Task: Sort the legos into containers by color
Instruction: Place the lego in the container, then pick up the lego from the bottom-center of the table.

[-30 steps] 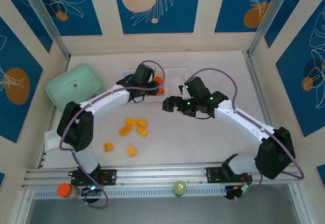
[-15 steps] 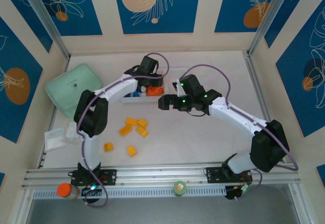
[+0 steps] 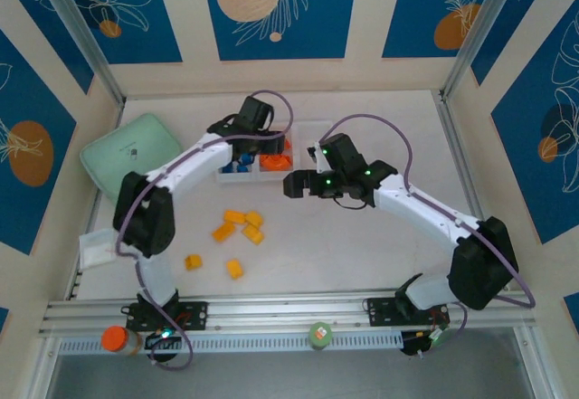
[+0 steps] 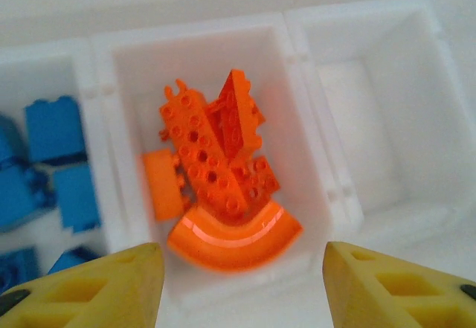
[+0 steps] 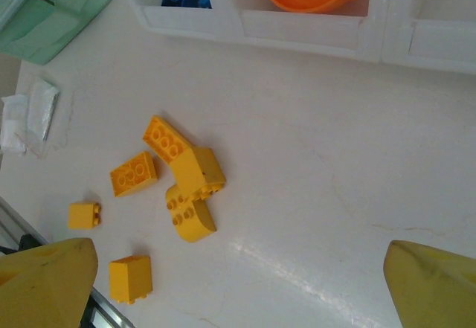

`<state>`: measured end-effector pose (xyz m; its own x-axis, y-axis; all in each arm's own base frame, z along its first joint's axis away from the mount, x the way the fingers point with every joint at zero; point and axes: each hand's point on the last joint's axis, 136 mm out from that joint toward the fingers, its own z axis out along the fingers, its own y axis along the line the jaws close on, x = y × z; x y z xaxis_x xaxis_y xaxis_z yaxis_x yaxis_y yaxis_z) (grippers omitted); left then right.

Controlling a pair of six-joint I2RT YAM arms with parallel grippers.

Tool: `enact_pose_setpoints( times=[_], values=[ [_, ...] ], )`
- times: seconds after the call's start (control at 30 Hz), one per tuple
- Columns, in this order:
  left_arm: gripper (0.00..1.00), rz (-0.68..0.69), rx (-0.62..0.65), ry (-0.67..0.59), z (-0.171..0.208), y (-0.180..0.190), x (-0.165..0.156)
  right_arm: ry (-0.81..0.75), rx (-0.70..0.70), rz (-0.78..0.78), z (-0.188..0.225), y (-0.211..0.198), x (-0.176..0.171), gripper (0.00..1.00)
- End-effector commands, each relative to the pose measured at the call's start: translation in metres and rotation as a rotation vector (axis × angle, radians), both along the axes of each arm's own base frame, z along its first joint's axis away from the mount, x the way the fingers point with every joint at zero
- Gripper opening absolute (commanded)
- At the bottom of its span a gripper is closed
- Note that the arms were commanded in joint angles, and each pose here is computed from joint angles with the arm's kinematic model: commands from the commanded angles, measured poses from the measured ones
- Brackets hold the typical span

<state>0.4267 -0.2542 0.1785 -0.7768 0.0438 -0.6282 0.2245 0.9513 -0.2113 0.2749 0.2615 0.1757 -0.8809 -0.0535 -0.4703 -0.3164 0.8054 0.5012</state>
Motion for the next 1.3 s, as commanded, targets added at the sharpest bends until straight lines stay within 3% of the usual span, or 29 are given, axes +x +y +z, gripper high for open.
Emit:
enact_pose_setpoints(
  times=[0.0, 0.27, 0.63, 0.83, 1.07, 1.27],
  values=[
    [0.59, 0.034, -0.056, -0.038, 0.042, 0.021, -0.026, -0.066, -0.012, -0.001, 0.02, -0.011, -0.01, 0.99],
    [0.65, 0.025, -0.168, -0.006, 0.058, 0.052, -0.106, -0.075, -0.104, 0.015, 0.011, -0.022, -0.031, 0.99],
    [0.85, 0.102, -0.171, 0.14, 0.01, 0.109, -0.205, -0.056, -0.233, 0.283, -0.04, 0.042, -0.071, 1.0],
    [0.99, 0.18, -0.172, 0.186, -0.01, 0.131, -0.234, -0.011, -0.236, 0.384, -0.076, 0.077, -0.084, 0.93],
    [0.99, 0.248, -0.192, 0.181, -0.016, 0.143, -0.242, -0.06, -0.307, 0.447, -0.105, 0.107, -0.078, 0.82],
    [0.99, 0.284, -0.175, 0.172, -0.012, 0.151, -0.242, -0.075, -0.348, 0.456, -0.121, 0.123, -0.07, 0.8]
  ],
)
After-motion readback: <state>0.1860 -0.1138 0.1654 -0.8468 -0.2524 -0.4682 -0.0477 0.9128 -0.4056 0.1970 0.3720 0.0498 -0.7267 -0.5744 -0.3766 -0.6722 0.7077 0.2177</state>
